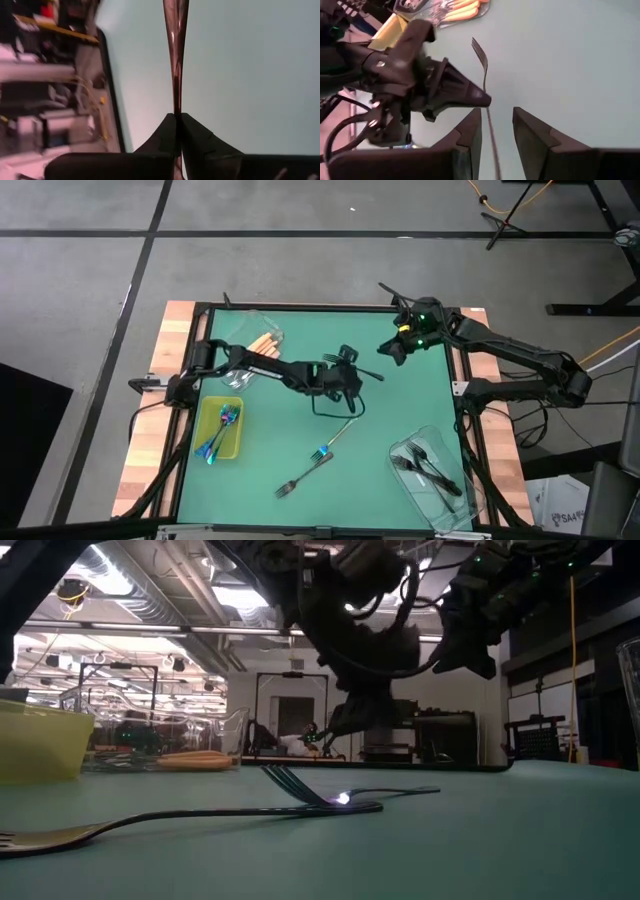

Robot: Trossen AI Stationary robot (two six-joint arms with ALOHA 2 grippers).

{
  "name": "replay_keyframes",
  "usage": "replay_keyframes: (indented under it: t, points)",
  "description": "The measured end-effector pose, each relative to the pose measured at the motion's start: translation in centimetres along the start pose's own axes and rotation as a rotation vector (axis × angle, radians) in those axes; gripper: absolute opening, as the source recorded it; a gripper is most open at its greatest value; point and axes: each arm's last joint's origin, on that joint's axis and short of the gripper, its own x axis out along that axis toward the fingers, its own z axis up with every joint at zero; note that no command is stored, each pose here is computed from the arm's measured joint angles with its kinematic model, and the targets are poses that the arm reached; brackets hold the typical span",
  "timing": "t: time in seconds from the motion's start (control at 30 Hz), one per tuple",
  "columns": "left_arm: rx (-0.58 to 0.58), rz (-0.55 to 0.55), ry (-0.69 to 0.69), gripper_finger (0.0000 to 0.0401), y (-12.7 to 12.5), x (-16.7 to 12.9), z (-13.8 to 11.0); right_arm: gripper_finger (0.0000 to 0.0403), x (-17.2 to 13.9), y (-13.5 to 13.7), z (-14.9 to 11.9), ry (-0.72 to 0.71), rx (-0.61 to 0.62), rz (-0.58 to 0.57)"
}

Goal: Sort silverware by color (type)
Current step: Put the black fork in the bottom transparent bin

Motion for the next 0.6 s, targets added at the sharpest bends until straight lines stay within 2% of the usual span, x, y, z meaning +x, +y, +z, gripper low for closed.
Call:
replay_keyframes:
  t: [0.17, 0.37, 0.6]
  points:
    - [0.075, 0.047, -0.073, 0.0006, -0.4, -1.0, 1.6, 0.0099, 0.4, 0.8, -0.9, 0.08, -0.003, 0.03]
    - [0.091, 0.063, -0.105, 0.0006, -0.5, -1.5, 2.2, 0.0099, 1.4, 3.6, -2.5, 0.173, -0.07, 0.077]
    - [0.091, 0.062, -0.106, 0.0006, -0.5, -1.4, 2.2, 0.0099, 2.3, 6.2, -4.1, 0.139, -0.177, -0.078]
